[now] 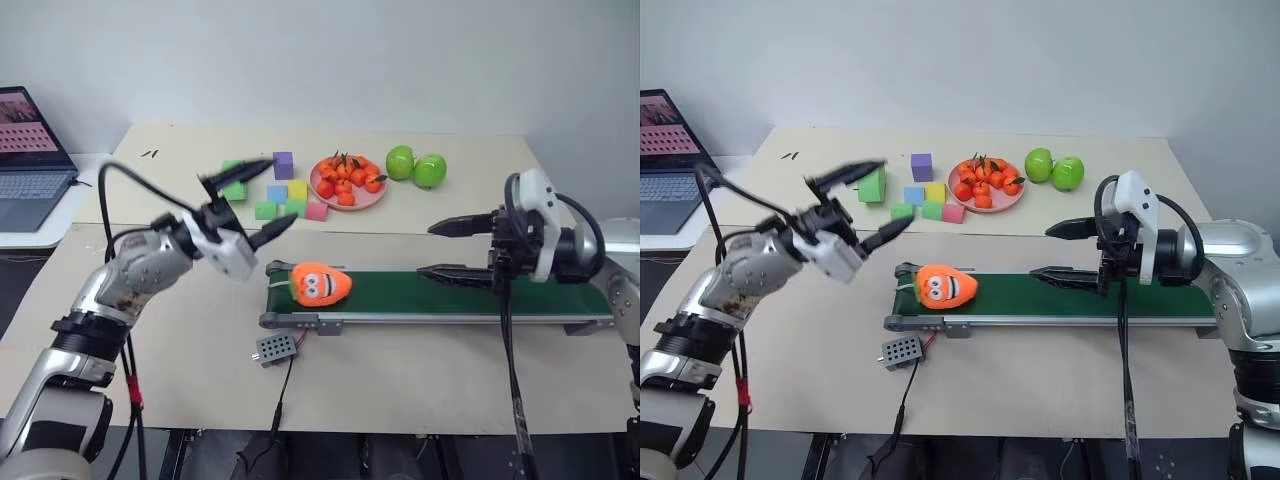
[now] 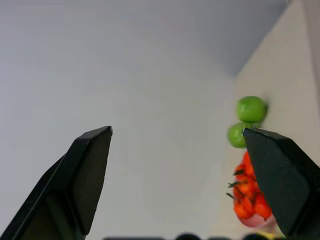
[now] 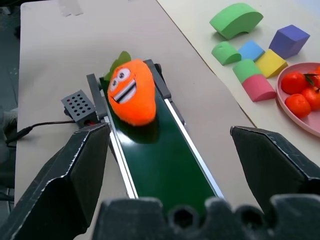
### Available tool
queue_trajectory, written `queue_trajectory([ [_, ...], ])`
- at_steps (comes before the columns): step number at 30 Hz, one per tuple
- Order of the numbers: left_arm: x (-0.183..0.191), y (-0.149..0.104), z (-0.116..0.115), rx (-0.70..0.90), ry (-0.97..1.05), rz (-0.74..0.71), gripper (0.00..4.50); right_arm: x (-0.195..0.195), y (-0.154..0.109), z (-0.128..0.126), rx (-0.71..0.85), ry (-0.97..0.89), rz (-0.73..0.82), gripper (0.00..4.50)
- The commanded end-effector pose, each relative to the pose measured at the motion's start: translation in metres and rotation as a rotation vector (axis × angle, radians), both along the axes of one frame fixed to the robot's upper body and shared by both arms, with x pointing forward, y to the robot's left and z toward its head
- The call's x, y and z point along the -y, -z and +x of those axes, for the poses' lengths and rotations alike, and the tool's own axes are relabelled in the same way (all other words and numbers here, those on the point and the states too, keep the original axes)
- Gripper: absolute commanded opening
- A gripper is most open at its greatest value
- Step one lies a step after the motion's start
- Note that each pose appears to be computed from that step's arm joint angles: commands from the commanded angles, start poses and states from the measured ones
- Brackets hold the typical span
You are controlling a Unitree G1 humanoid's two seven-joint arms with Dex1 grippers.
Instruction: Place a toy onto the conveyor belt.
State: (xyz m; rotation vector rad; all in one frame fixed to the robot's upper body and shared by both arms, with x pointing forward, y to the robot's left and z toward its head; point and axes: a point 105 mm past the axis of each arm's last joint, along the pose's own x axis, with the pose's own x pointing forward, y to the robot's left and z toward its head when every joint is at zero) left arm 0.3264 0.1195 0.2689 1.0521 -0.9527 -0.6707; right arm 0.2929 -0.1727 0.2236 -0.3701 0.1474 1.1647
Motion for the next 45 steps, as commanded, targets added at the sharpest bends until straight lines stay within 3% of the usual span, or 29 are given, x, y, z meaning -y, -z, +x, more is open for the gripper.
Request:
queue_trajectory([
  [1, 0.005, 0.008, 0.010, -0.505, 0.095, -0.044, 4.44, 0.006, -0.016, -0.001, 0.070, -0.004, -0.029, 4.50],
  [5, -0.001, 0.014, -0.001, -1.012, 0.223, -0.075, 4.44, 0.014, -0.018, -0.003, 0.064, 0.001, -0.058, 4.50],
  [11, -0.023, 0.018, -0.022, -1.288, 0.227, -0.008, 4.44, 0.020, -0.023, -0.009, 0.057, -0.005, -0.082, 4.50],
  [18, -0.040, 0.024, -0.024, -1.333, 0.156, 0.008, 4.44, 0.027, -0.027, -0.014, 0.061, 0.011, -0.073, 4.50],
  [22, -0.029, 0.016, -0.011, -1.290, 0.160, -0.105, 4.44, 0.027, -0.027, -0.012, 0.092, 0.038, -0.044, 4.50],
  [30, -0.014, 0.019, -0.024, -1.345, 0.218, -0.105, 4.44, 0.025, -0.024, -0.012, 0.089, 0.040, -0.014, 4.50],
  [45, -0.012, 0.019, -0.024, -1.353, 0.218, -0.116, 4.44, 0.022, -0.025, -0.012, 0.088, 0.033, -0.010, 4.50],
])
